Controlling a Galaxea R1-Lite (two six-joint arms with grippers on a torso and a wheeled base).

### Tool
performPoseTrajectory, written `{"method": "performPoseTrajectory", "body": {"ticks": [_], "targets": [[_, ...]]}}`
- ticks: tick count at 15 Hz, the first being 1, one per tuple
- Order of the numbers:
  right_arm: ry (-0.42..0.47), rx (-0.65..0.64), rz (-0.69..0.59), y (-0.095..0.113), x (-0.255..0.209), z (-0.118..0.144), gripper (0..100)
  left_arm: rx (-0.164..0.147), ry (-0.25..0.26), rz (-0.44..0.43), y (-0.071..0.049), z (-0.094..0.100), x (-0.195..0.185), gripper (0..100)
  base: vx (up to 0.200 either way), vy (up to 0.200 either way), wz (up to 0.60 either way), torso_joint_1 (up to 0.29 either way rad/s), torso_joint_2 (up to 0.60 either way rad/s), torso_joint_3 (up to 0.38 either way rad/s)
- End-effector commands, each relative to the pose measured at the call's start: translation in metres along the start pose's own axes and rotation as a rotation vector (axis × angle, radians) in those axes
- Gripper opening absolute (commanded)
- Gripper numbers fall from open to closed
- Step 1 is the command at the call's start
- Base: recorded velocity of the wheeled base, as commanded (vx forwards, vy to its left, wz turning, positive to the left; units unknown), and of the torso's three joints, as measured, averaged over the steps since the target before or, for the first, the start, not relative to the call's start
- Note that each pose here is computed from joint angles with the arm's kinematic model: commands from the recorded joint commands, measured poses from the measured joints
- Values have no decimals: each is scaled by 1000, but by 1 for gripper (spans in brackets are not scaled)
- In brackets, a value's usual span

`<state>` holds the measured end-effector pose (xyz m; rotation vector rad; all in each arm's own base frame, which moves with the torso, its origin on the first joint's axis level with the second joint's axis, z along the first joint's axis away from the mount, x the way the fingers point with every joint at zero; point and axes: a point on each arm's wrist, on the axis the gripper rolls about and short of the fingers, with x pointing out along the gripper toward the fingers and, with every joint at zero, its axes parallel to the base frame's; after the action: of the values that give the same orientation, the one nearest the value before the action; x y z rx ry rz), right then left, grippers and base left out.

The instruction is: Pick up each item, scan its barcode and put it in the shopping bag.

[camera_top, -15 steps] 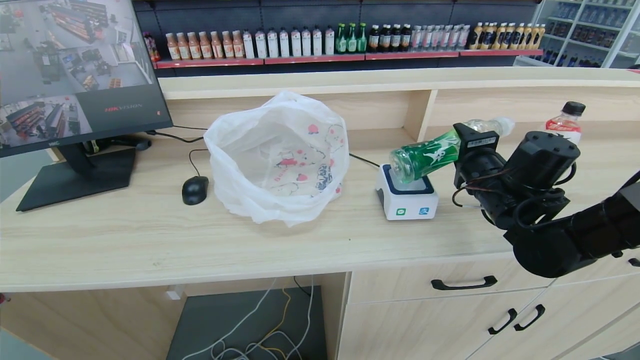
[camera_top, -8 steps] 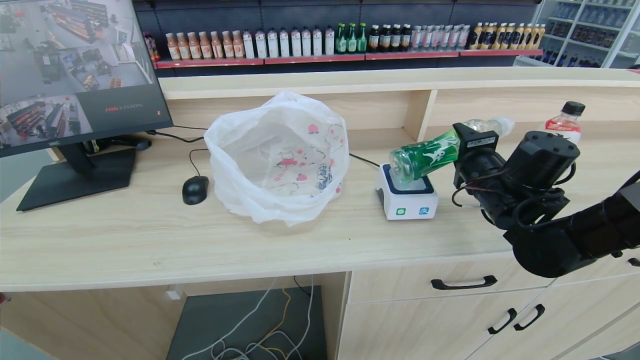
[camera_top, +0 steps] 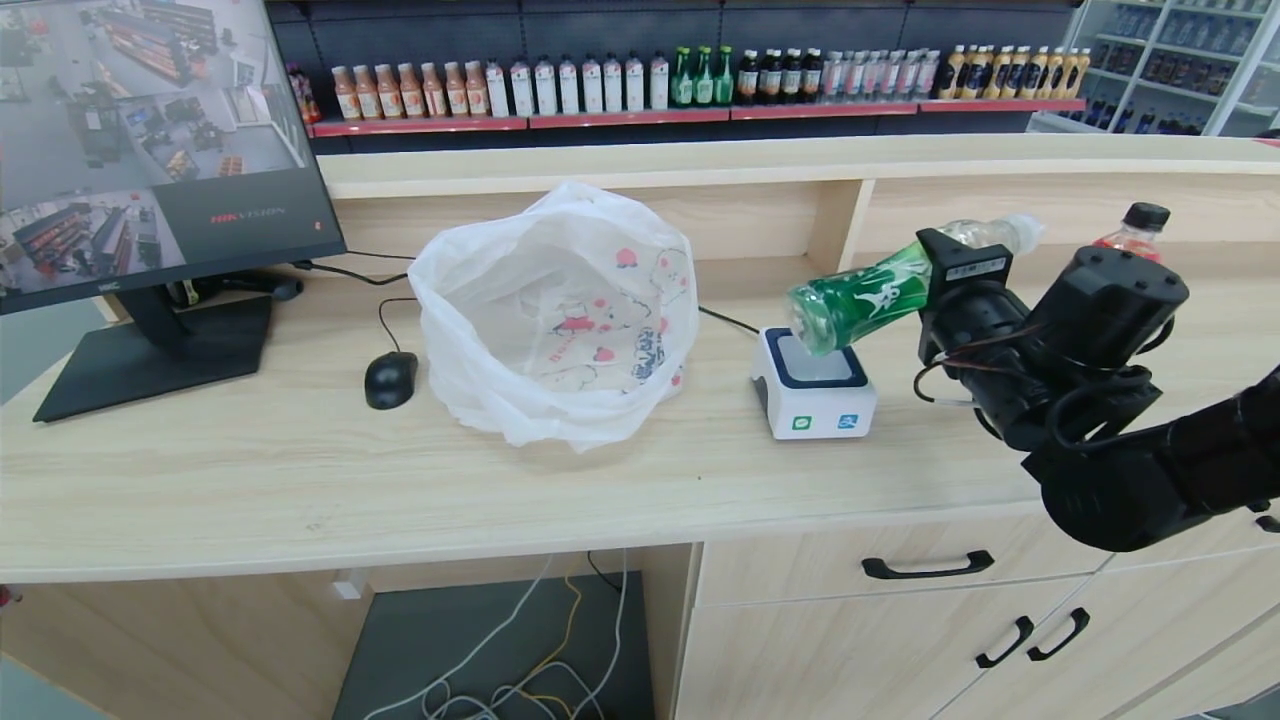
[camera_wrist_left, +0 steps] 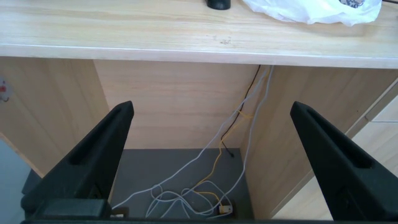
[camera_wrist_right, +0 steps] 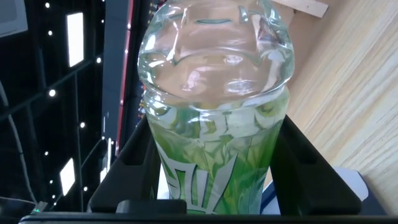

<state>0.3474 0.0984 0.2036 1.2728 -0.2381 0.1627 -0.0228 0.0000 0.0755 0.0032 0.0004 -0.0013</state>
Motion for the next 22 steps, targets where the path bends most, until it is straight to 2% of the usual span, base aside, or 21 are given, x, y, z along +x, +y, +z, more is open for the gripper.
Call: {"method": "performPoseTrajectory", "body": {"ticks": [1, 4, 7, 8, 10, 12, 13, 17, 18, 22], "targets": [[-10, -26, 33, 13, -3, 5, 0, 0, 0, 1, 0, 0, 0, 100, 0, 0, 0, 0, 0, 0], [-4, -108, 80, 34, -13, 4, 0, 0, 0, 1, 0, 0, 0, 100, 0, 0, 0, 0, 0, 0], [15, -278, 175, 70, -33, -4, 0, 0, 0, 0, 0, 0, 0, 100, 0, 0, 0, 0, 0, 0], [21, -303, 188, 75, -38, -5, 0, 0, 0, 0, 0, 0, 0, 100, 0, 0, 0, 0, 0, 0], [63, -504, 247, 93, -68, -18, 0, 0, 0, 0, 0, 0, 0, 100, 0, 0, 0, 0, 0, 0], [36, -643, 299, 101, -74, -22, 0, 1, 0, 0, 0, 0, 0, 100, 0, 0, 0, 0, 0, 0], [-17, -790, 351, 106, -78, -23, 0, 3, 0, 0, 0, 0, 0, 100, 0, 0, 0, 0, 0, 0], [-40, -1017, 372, 90, -94, -29, 0, 3, 0, 0, 0, 0, 0, 100, 0, 0, 0, 0, 0, 0], [-22, -1045, 367, 83, -100, -30, 0, 1, 0, 0, 0, 0, 0, 100, 0, 0, 0, 0, 0, 0], [-43, -1061, 375, 79, -93, -37, 0, -2, 0, 1, 0, 0, 0, 100, 0, 0, 0, 0, 0, 0]]}}
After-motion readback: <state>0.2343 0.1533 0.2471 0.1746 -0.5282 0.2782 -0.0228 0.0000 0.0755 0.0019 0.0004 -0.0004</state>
